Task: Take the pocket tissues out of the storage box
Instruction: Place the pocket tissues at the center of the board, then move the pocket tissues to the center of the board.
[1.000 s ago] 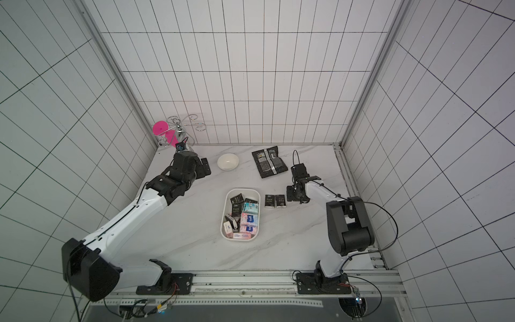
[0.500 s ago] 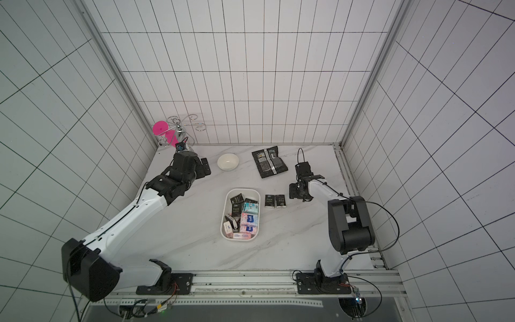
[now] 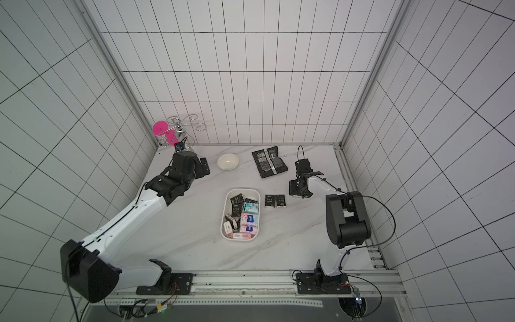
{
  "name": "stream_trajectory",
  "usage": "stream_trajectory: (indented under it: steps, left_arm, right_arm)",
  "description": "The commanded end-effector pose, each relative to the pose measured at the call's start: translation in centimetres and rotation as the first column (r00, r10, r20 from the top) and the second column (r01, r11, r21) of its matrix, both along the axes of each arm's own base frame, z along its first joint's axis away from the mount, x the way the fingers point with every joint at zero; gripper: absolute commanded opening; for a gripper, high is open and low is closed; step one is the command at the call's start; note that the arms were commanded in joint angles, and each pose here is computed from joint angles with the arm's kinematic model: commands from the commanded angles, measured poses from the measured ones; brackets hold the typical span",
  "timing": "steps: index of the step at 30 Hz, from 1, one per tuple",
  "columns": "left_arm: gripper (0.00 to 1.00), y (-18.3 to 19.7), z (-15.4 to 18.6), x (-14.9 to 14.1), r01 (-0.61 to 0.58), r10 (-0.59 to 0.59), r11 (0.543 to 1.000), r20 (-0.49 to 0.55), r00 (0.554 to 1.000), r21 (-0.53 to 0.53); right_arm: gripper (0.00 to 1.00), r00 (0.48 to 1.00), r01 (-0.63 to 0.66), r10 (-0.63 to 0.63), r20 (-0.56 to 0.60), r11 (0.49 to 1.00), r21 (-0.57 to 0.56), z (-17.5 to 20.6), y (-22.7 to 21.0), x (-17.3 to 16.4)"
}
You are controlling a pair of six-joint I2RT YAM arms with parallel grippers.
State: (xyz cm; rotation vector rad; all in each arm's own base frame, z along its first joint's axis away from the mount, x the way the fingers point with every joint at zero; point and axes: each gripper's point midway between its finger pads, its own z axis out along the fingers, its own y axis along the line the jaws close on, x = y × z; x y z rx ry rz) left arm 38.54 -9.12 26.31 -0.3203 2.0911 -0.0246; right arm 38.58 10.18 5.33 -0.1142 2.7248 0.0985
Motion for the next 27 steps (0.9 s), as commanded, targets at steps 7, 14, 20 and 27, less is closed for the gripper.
stream_trajectory:
  steps: [7, 14, 20, 27]
  left_arm:
    - [0.99, 0.0, 2.5, 0.2, -0.001, 0.002, 1.0, 0.056, 0.998, -0.008]
    - [0.99, 0.4, 3.0, 0.0, -0.008, 0.007, 1.0, 0.064, 0.998, 0.005]
    - [0.99, 0.3, 2.8, 0.1, -0.007, 0.007, 1.0, 0.06, 0.998, 0.002]
    - [0.99, 0.1, 2.3, 0.2, -0.001, 0.001, 1.0, 0.051, 0.999, -0.004]
  right_arm:
    - [0.64, 1.0, 0.014, -0.014, -0.022, 1.0, -0.014, -0.2, -0.2, 1.5]
    - [0.59, 0.998, 0.026, -0.027, -0.049, 0.999, -0.027, -1.3, -0.4, 1.8]
    - [0.51, 0.998, 0.029, -0.03, -0.048, 0.999, -0.029, -1.3, -0.6, 1.3]
    - [0.49, 0.998, 0.039, -0.04, -0.053, 0.999, -0.012, -1.2, -0.4, -0.3]
